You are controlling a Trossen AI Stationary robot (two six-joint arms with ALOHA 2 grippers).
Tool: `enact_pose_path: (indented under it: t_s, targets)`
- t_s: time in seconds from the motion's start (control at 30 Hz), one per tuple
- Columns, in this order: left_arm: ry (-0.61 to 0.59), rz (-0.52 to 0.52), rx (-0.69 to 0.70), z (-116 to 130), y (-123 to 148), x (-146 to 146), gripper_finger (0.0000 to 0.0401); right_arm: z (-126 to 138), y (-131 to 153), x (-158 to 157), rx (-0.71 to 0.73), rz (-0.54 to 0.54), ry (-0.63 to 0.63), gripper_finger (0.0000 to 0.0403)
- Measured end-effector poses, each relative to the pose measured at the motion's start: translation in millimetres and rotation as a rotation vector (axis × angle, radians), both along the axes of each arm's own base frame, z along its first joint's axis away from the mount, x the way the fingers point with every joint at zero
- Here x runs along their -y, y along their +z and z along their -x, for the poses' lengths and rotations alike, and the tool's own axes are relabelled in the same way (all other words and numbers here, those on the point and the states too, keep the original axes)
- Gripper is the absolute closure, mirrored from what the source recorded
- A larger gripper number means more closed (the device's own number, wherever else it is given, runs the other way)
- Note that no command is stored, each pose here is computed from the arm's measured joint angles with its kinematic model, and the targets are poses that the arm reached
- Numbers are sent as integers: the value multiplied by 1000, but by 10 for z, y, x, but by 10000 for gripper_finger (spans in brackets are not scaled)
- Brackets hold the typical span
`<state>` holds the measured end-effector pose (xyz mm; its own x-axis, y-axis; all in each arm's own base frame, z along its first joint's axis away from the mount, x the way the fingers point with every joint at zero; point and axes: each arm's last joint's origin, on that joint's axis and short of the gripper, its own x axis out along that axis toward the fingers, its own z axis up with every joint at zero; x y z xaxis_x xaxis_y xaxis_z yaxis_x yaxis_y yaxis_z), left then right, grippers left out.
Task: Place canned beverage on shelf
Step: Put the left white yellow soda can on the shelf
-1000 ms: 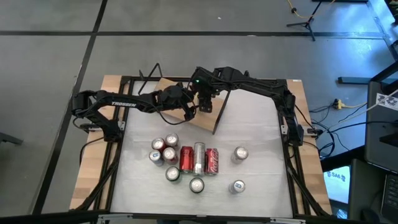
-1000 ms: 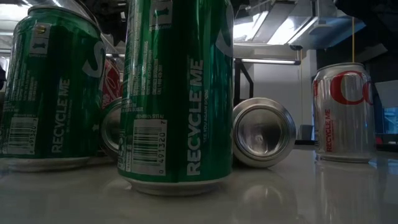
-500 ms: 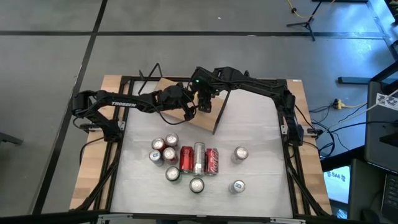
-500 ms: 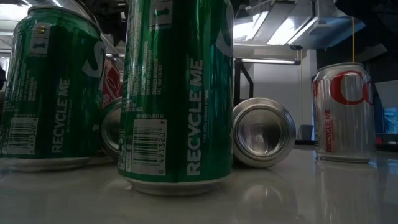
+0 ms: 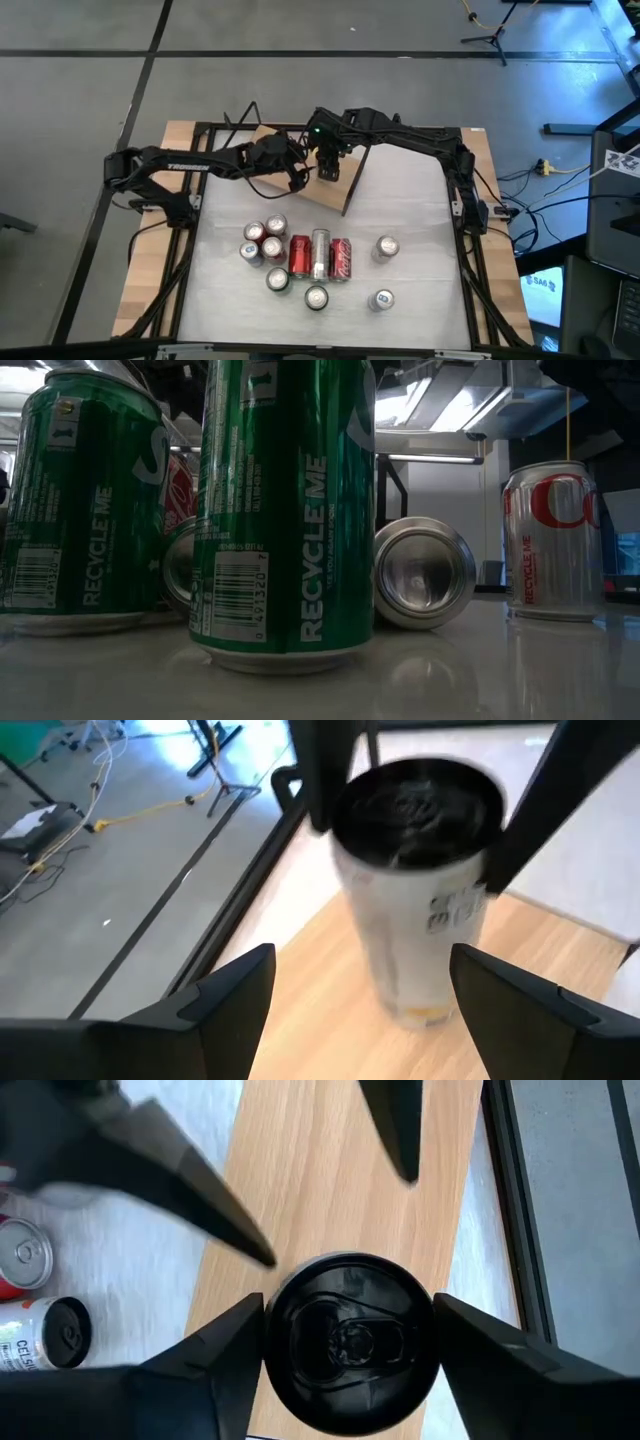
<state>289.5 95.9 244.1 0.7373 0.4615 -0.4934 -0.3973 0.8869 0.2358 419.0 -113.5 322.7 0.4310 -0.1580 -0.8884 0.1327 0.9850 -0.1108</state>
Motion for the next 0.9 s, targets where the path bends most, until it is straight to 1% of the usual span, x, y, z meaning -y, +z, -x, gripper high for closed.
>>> enact_pose_path:
  t_s: [0.13,0.3,0.43,0.53,0.63,0.73,0.9]
  targets:
    - [-1,2,-8,107,102,34,113,0,0,0,3,-7,-13,159]
    - [-8,-12,-4,253,252,79,113,-1,1,0,15,-37,-78,136]
    - [-13,-27,19,372,383,116,113,-3,2,4,28,-62,-145,135]
    - [-13,-31,32,461,462,143,113,-5,4,6,44,-93,-218,143]
    - [-14,-37,51,536,534,167,113,-3,5,14,61,-116,-327,148]
    - [-16,-38,56,602,580,188,113,0,5,23,80,-135,-443,146]
    - [-16,-41,62,681,632,212,113,2,5,27,112,-188,-590,140]
